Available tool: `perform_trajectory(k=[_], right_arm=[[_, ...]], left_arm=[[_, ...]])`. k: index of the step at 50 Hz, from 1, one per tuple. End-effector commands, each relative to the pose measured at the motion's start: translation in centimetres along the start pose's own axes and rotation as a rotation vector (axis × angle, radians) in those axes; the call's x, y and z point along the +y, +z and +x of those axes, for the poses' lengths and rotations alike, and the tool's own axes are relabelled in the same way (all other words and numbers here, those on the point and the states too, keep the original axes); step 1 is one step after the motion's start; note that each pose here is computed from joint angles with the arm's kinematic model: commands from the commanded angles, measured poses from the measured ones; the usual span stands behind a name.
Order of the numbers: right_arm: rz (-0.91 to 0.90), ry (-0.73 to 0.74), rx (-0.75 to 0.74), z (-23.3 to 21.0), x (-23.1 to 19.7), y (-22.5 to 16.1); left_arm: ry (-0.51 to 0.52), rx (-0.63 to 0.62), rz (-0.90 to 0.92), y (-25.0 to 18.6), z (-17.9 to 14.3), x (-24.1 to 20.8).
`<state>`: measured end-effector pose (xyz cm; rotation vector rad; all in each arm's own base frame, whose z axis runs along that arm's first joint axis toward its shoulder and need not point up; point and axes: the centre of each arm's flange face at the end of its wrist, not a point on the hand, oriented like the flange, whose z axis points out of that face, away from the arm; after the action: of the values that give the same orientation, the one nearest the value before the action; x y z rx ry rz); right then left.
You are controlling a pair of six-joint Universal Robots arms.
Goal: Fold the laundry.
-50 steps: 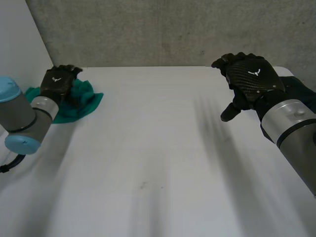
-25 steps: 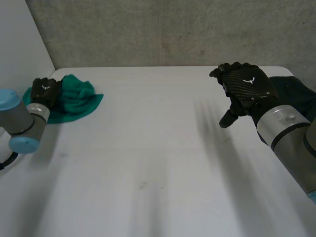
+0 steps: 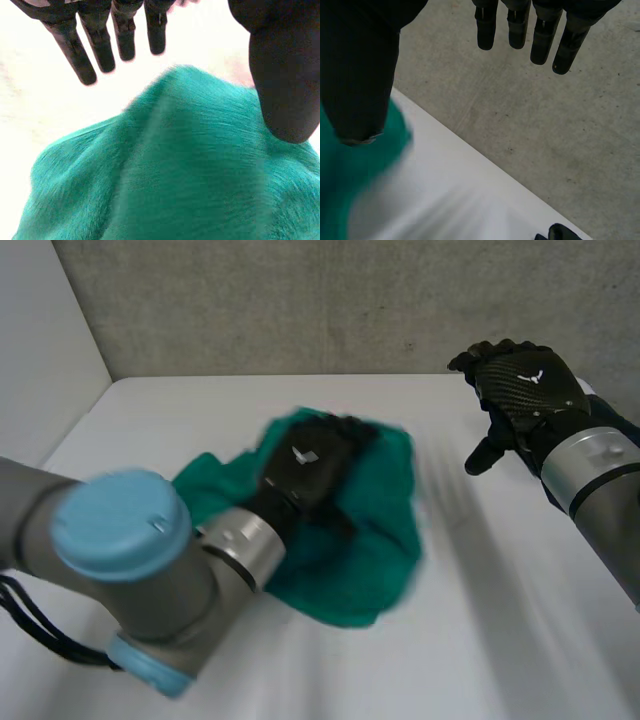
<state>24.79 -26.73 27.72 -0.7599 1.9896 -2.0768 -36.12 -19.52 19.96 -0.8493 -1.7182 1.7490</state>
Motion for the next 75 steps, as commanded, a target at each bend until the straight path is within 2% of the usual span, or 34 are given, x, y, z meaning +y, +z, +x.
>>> perform_trajectory(k=[1, 5, 15, 19, 20, 24, 28, 32, 46, 50, 54, 58, 63, 66, 71, 75], right_arm=[[-0.041, -0.036, -0.018, 0.0, 0.2, 0.0], [-0.09, -0.088, -0.048, -0.4, 0.1, -0.4], [-0.356, -0.217, -0.156, -0.8, 2.4, -1.5], [-0.431, -0.214, -0.19, -1.2, 4.0, -1.7], [-0.439, -0.211, -0.206, -1.6, 4.5, -1.8], [-0.454, -0.2, -0.251, -2.7, 6.4, -2.3], [-0.424, -0.208, -0.269, -3.8, 7.9, -2.8], [-0.423, -0.201, -0.268, -4.3, 9.5, -3.2], [-0.473, -0.251, -0.249, -5.3, 13.9, -1.7], [-0.447, -0.279, -0.201, -4.7, 13.4, -0.6], [-0.331, -0.313, -0.143, -3.9, 11.6, 1.6], [-0.232, -0.412, -0.1, -3.0, 9.6, 4.5], [-0.104, -0.609, -0.058, -2.7, 7.9, 9.5], [-0.05, -0.692, -0.041, -2.6, 7.9, 12.1], [0.022, -0.745, -0.039, -3.2, 8.7, 15.3], [0.1, -0.748, -0.151, -6.4, 9.3, 15.8]], left_arm=[[0.037, -0.059, -0.047, 1.2, -2.4, 0.5], [0.065, -0.143, -0.065, 1.1, -6.0, -0.1], [0.094, -0.256, -0.202, -0.8, -10.9, 0.4], [0.147, -0.294, -0.291, -1.8, -13.0, 1.5], [0.187, -0.299, -0.321, -2.1, -13.6, 2.0], [0.28, -0.271, -0.38, -3.0, -14.8, 3.2], [0.309, -0.213, -0.415, -4.0, -15.4, 4.4], [0.281, -0.187, -0.424, -4.6, -15.6, 5.1], [0.207, -0.223, -0.375, -5.0, -15.6, 3.6], [0.207, -0.233, -0.362, -5.2, -15.7, 3.1], [0.212, -0.244, -0.352, -5.4, -15.9, 2.6], [0.212, -0.245, -0.349, -5.7, -15.7, 2.5], [0.207, -0.239, -0.357, -5.8, -15.5, 2.7], [0.203, -0.239, -0.364, -5.8, -15.5, 3.0], [0.194, -0.233, -0.378, -6.0, -15.3, 3.4], [0.199, -0.227, -0.372, -5.9, -15.0, 3.5]])
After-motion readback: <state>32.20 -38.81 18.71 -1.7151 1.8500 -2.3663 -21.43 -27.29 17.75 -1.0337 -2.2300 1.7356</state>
